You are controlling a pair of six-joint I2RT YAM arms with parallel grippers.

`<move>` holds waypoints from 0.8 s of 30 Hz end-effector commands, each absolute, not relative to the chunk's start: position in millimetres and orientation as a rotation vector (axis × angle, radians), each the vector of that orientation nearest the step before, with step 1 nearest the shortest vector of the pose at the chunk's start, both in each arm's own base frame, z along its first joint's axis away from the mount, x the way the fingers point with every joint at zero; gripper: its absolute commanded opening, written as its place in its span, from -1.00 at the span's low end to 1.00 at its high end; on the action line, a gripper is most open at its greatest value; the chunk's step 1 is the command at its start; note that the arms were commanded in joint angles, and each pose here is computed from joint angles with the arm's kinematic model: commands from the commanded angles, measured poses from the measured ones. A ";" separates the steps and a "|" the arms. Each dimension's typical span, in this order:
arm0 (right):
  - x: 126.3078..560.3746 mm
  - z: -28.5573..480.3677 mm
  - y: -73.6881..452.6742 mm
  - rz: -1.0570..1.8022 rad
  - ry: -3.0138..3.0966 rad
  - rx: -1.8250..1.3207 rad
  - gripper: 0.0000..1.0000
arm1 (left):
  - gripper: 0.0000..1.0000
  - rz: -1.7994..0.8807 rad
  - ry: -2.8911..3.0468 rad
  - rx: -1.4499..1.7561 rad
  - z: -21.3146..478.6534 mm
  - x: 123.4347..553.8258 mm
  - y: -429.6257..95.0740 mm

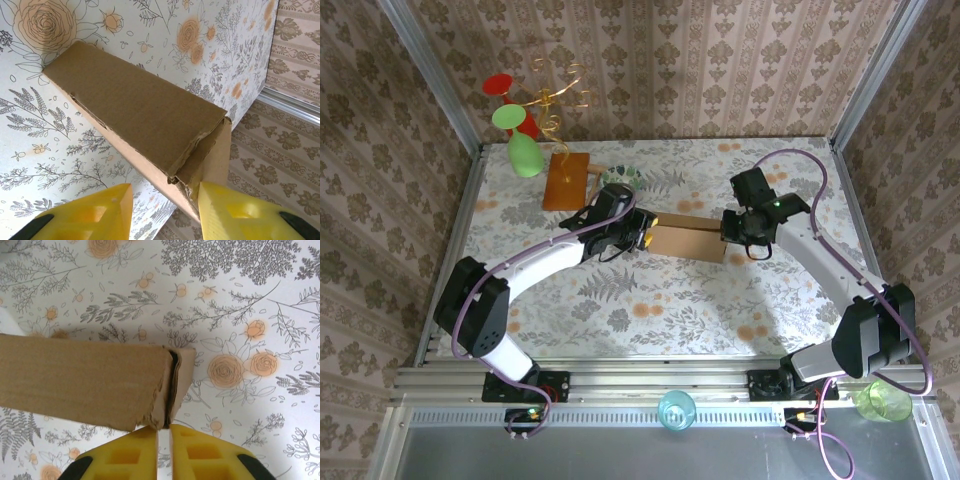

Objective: Fold the paper box

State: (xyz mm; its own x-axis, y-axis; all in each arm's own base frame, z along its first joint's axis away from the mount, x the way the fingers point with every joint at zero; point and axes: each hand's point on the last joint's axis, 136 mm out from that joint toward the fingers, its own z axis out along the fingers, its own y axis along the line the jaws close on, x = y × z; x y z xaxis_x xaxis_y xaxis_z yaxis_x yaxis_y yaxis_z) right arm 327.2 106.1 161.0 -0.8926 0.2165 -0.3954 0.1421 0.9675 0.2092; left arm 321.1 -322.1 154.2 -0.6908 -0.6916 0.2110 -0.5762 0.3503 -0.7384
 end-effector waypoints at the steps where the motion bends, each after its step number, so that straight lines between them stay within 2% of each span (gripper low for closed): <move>1: 318.2 181.1 112.8 0.325 2.698 0.267 -0.60 | -0.26 -1.128 2.522 -1.258 122.7 311.8 -309.5; 8: 310.1 212.6 119.1 0.575 2.641 0.393 -0.16 | -0.31 -1.121 2.526 -1.254 121.0 311.4 -310.0; 12: 319.6 215.4 113.4 0.738 2.597 0.545 0.02 | -0.33 -1.115 2.531 -1.249 120.3 310.9 -310.0; 17: 329.7 197.9 111.9 0.799 2.624 0.628 0.01 | -0.34 -1.113 2.534 -1.245 120.6 311.2 -310.8; 21: 336.8 177.3 107.4 0.809 2.643 0.679 -0.11 | -0.35 -1.110 2.538 -1.242 120.4 310.1 -310.9; 24: 331.2 157.3 104.9 0.773 2.700 0.687 -0.27 | -0.35 -1.108 2.542 -1.237 120.8 309.3 -311.4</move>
